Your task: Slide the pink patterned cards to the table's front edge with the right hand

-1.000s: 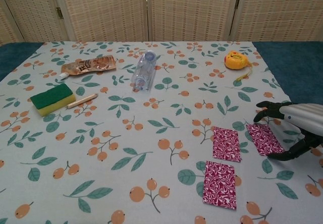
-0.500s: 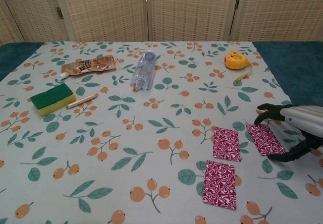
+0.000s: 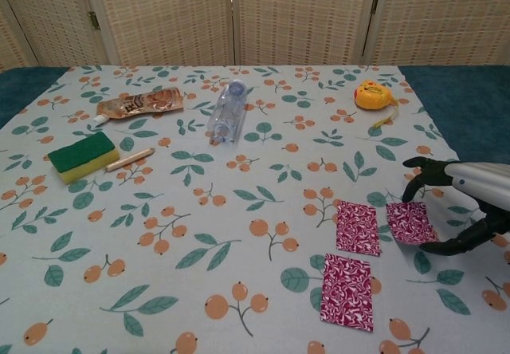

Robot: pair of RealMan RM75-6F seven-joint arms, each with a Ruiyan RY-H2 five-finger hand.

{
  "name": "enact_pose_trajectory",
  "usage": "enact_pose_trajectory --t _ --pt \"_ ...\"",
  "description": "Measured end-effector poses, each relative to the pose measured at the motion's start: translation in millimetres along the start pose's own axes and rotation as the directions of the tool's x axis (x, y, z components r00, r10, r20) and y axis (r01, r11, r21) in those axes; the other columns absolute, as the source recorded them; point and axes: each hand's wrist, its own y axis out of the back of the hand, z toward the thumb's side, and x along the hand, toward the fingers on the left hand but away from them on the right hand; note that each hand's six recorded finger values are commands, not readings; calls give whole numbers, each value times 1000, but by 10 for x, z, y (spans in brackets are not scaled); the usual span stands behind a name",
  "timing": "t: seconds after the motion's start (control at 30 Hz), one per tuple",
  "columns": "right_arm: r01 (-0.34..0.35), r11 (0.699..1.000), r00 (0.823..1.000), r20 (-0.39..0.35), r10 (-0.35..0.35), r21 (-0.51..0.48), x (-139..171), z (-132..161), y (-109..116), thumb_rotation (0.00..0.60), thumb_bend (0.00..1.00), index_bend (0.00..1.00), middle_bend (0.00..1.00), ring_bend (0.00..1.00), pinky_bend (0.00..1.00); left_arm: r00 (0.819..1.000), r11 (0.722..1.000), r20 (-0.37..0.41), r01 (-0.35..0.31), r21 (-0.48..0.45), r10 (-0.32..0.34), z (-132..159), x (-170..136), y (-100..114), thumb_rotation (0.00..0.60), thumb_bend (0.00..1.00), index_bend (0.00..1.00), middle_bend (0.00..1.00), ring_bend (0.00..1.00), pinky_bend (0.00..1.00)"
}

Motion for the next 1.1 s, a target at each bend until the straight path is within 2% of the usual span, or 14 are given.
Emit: enact_pose_trajectory --t 0.27,0.57,1.1 --pt "-16 991 999 -51 9 -133 173 279 7 434 253 284 22 0 0 1000 1000 2 2 0 -2 5 2 -5 600 212 167 0 36 0" --pt "-62 972 994 -104 39 -228 293 599 -103 430 252 284 26 0 0 1000 1000 0 1 -1 -1 -11 -4 -5 600 212 167 0 36 0" --pt "-122 953 989 -114 94 -277 309 882 -392 429 253 284 26 0 0 1000 1000 6 12 -7 -12 -12 9 -59 600 212 167 0 36 0"
